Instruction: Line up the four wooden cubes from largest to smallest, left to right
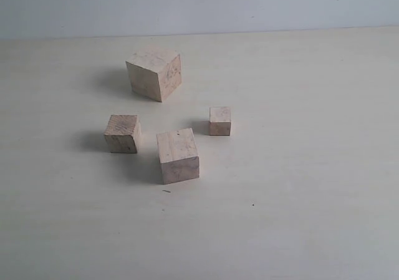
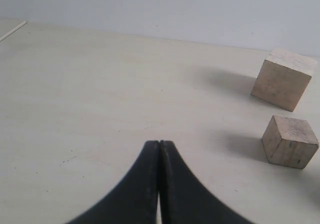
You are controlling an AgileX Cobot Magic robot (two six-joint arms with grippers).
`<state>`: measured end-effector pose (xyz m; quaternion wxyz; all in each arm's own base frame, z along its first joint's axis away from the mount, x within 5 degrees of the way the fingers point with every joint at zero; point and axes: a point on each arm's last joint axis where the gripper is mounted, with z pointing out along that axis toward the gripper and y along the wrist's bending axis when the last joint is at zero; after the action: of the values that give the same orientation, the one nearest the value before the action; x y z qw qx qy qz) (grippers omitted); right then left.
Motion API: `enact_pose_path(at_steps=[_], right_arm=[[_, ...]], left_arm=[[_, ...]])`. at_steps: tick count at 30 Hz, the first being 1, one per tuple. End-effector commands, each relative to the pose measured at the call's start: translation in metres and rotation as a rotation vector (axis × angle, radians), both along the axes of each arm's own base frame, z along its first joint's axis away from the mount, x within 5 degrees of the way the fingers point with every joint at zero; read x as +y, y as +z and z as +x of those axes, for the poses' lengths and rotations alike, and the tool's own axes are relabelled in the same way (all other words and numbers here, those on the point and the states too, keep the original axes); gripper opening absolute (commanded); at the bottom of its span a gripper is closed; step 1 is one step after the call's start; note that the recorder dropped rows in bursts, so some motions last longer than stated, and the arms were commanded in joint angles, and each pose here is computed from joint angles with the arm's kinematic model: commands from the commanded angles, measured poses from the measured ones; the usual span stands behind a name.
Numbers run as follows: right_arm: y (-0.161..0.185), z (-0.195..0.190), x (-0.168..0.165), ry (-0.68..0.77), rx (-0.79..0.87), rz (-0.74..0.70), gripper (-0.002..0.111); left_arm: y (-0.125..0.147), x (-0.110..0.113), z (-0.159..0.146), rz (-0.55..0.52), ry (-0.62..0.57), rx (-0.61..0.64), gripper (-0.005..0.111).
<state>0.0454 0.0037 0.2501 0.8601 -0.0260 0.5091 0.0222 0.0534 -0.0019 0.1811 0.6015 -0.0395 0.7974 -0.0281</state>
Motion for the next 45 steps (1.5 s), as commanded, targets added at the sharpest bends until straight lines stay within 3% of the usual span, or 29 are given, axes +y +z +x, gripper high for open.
enact_pose_path(at_steps=[1,5,14,20,25,30,34,37,40,45], right_arm=[[0.003,-0.002,0.000,0.043,-0.044,0.080,0.000],[0.012,-0.004,-0.003,0.098,-0.043,0.224,0.000],[0.089,0.016,0.000,0.100,0.151,0.235,0.000],[0.131,0.066,0.008,0.116,0.366,0.221,0.000],[0.148,0.129,0.044,0.240,0.580,0.125,0.000],[0.125,0.197,0.104,0.335,0.908,-0.251,0.000],[0.083,0.246,0.149,0.400,1.183,-0.418,0.000],[0.053,0.271,0.171,0.429,1.300,-0.525,0.000],[0.033,0.290,0.186,0.444,1.332,-0.525,0.000],[0.009,0.305,0.202,0.497,1.358,-0.373,0.000]], left_arm=[[0.000,0.000,0.000,-0.007,-0.004,-0.010,0.000],[0.000,0.000,0.000,-0.007,-0.004,-0.010,0.000],[0.000,0.000,0.000,-0.007,-0.004,-0.010,0.000],[0.000,0.000,0.000,-0.007,-0.004,-0.010,0.000],[0.000,0.000,0.000,-0.007,-0.004,-0.010,0.000],[0.000,0.000,0.000,-0.005,-0.004,-0.010,0.000],[0.000,0.000,0.000,-0.005,-0.004,-0.010,0.000],[0.000,0.000,0.000,-0.005,-0.004,-0.010,0.000],[0.000,0.000,0.000,-0.005,-0.004,-0.010,0.000],[0.000,0.000,0.000,-0.005,-0.004,-0.010,0.000]])
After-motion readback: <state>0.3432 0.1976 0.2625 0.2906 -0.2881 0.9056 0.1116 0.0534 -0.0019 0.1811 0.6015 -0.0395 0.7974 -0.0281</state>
